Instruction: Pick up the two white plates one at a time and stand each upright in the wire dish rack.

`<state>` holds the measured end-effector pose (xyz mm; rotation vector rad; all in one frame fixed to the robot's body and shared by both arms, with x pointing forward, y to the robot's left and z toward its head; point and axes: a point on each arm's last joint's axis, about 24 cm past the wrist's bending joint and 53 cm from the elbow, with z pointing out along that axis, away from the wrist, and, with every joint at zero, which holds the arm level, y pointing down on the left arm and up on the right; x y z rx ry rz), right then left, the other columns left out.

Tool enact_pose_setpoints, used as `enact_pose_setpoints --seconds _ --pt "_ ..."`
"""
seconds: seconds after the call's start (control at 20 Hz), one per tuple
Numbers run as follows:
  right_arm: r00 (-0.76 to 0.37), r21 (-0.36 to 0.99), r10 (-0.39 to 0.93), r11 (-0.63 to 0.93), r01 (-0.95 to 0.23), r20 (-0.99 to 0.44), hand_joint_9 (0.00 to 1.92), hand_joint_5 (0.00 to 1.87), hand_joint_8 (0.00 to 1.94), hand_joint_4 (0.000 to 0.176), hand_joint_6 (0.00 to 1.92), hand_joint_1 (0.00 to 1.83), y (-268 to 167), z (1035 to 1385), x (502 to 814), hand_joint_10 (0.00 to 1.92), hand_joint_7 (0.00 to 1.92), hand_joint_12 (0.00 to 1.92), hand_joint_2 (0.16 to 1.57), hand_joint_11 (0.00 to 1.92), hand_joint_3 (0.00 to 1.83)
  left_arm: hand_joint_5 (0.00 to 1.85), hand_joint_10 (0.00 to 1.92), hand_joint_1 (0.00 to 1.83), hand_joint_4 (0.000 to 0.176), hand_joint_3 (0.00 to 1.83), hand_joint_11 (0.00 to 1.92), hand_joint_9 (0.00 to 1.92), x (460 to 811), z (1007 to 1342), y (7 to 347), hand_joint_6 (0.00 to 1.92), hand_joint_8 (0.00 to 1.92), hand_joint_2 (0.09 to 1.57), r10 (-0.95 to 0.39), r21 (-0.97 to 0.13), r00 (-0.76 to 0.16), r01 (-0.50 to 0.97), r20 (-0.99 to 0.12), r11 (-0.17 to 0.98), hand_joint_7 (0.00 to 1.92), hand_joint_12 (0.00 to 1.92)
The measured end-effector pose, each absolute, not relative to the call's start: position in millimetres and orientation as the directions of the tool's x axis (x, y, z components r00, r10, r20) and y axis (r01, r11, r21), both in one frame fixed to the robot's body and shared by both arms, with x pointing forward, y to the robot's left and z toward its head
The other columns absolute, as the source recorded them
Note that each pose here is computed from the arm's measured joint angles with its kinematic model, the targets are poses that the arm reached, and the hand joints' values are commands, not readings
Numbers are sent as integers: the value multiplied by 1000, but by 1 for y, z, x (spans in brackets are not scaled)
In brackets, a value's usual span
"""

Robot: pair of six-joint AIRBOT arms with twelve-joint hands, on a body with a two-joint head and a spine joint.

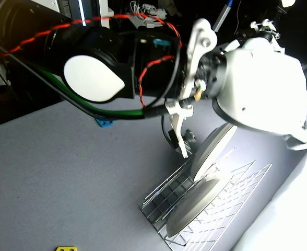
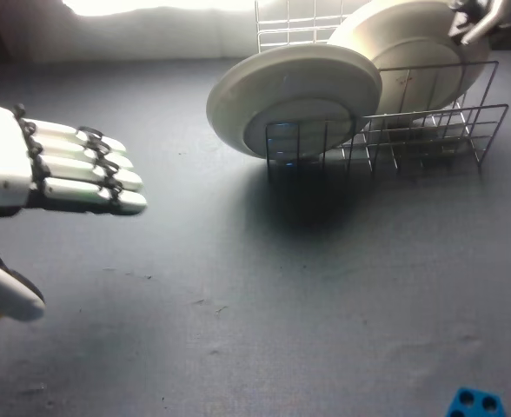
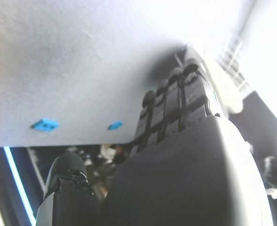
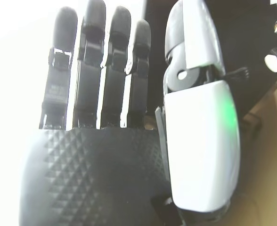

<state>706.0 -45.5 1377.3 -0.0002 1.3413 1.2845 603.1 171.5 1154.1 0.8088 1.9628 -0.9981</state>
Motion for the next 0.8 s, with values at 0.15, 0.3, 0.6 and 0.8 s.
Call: enact_pose_setpoints --seconds 0.15,0.3,0.6,0.8 --pt "-286 637 654 391 -664 -700 894 833 1 0 1 1212 -54 1368 691 2 915 1138 1001 413 1 0 0 0 0 0 0 0 586 1159 160 0 0 1088 185 -390 -509 806 -841 445 0 0" --pt "-269 631 641 439 -639 -718 891 842 3 0 7 1211 -71 1354 683 6 902 1162 974 392 0 0 0 0 0 0 0 0 580 1162 158 0 0 1089 204 -378 -494 822 -845 425 0 0" --pt "-272 662 649 485 -572 -710 883 846 10 0 10 1201 -107 1338 682 10 895 1157 967 379 0 112 5 0 0 1 39 95 581 1161 161 1 2 1123 244 -333 -460 843 -854 423 120 50" --pt "-283 663 640 492 -564 -715 878 843 9 0 8 1204 -109 1332 676 7 897 1153 985 382 0 136 4 0 0 0 0 128 583 1161 164 3 4 1137 245 -329 -459 841 -854 430 160 199"
